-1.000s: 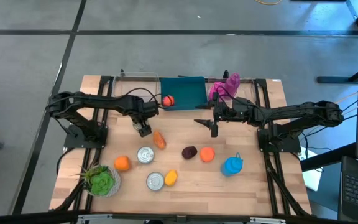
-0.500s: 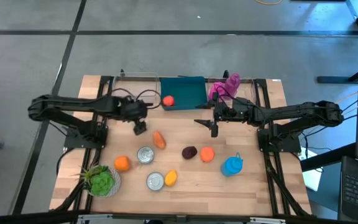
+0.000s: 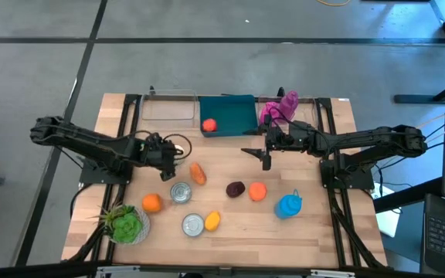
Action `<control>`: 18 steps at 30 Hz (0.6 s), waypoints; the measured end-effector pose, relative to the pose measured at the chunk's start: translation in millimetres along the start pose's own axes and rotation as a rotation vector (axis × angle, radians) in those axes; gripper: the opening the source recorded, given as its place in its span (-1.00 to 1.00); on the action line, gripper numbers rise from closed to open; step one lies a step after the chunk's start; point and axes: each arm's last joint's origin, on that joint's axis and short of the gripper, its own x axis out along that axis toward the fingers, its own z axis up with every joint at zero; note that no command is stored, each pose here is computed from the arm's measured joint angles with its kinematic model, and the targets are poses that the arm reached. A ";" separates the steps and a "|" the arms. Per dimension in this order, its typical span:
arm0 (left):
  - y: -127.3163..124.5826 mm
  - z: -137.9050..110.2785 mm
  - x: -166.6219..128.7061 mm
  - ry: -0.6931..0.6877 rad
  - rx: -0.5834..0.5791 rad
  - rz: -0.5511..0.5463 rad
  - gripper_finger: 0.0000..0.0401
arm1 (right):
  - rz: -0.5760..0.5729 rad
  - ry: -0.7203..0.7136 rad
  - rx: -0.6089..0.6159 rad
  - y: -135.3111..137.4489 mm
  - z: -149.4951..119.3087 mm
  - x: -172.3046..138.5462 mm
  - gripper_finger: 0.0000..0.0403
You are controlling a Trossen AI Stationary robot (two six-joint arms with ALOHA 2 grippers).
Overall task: Pick & Place Food Item
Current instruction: Put the top blue pink tuna can into the left transparent bin
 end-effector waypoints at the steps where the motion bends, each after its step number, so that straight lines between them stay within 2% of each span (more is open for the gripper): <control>1: -1.3 -1.1 -0.5 -0.005 0.018 0.007 0.86 | -0.003 0.000 0.000 -0.2 0.0 0.0 0.43; 6: -12.0 -3.5 2.4 -0.029 0.155 0.065 0.86 | -0.002 0.000 0.000 -0.2 0.0 0.0 0.43; 10: -22.8 -7.3 14.5 0.026 0.278 0.094 0.86 | -0.002 0.000 0.000 -0.2 0.0 0.0 0.43; 18: -32.9 -13.3 35.5 0.123 0.352 0.139 0.86 | -0.002 0.002 -0.011 -0.1 -0.2 0.0 0.43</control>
